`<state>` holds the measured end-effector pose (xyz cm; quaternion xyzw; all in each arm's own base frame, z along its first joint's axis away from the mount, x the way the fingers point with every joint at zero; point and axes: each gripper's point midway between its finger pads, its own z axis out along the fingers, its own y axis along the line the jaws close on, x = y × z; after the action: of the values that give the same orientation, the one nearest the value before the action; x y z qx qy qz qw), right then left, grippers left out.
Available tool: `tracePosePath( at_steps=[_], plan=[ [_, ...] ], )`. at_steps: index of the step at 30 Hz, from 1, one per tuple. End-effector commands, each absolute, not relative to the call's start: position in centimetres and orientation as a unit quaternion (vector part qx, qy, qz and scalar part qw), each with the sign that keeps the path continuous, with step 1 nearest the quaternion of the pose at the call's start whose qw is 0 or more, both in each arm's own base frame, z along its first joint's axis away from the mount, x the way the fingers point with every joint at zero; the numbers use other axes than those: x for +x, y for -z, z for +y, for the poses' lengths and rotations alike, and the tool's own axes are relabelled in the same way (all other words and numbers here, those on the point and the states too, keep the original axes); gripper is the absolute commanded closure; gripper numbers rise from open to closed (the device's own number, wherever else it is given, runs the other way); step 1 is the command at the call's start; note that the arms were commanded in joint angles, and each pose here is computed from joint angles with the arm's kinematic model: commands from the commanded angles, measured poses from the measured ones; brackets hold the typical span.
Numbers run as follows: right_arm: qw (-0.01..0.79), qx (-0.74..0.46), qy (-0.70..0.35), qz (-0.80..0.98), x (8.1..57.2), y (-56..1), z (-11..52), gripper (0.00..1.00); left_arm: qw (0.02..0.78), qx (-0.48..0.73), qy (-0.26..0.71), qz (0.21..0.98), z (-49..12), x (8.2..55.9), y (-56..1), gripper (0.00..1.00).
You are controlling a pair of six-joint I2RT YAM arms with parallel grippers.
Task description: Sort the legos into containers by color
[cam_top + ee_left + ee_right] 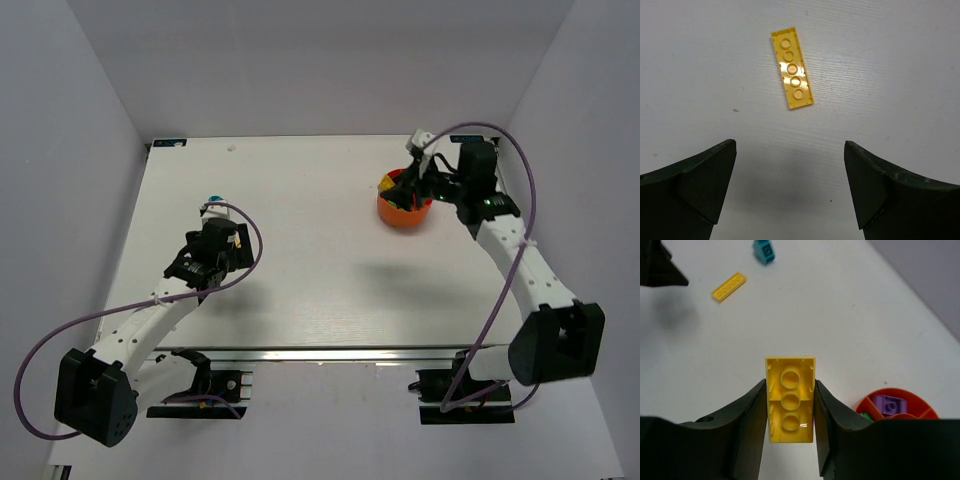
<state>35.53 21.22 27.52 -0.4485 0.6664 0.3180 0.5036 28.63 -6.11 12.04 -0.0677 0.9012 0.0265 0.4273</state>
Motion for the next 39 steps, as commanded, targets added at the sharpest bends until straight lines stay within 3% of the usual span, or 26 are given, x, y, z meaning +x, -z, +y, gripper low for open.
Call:
tracePosePath(
  at_steps=[1,3,4,8,16,39],
  plan=[
    [0.557,-0.397,-0.302,0.664,36.2,-25.2,18.5,1.00,0.449,-0.081,-0.021,0.890,-6.1,29.2,-13.9,0.02],
    [0.621,-0.363,-0.277,0.637,37.0,-26.9,15.9,1.00,0.448,-0.081,-0.021,0.890,-6.1,29.3,-13.8,0.02],
    [0.617,-0.352,-0.285,0.644,36.1,-24.2,15.4,1.00,0.447,-0.079,-0.020,0.891,-6.1,29.2,-13.8,0.02],
    [0.692,-0.338,-0.272,0.577,35.4,-24.4,13.0,1.00,0.444,-0.078,-0.021,0.893,-6.2,29.3,-13.6,0.02],
    [0.714,-0.271,-0.320,0.560,38.5,-25.7,10.4,1.00,0.441,-0.076,-0.023,0.894,-6.1,29.2,-13.4,0.02],
    [0.743,-0.215,-0.314,0.551,44.3,-22.3,7.3,0.94,0.441,-0.074,-0.022,0.894,-6.2,29.3,-13.4,0.02]
  ],
)
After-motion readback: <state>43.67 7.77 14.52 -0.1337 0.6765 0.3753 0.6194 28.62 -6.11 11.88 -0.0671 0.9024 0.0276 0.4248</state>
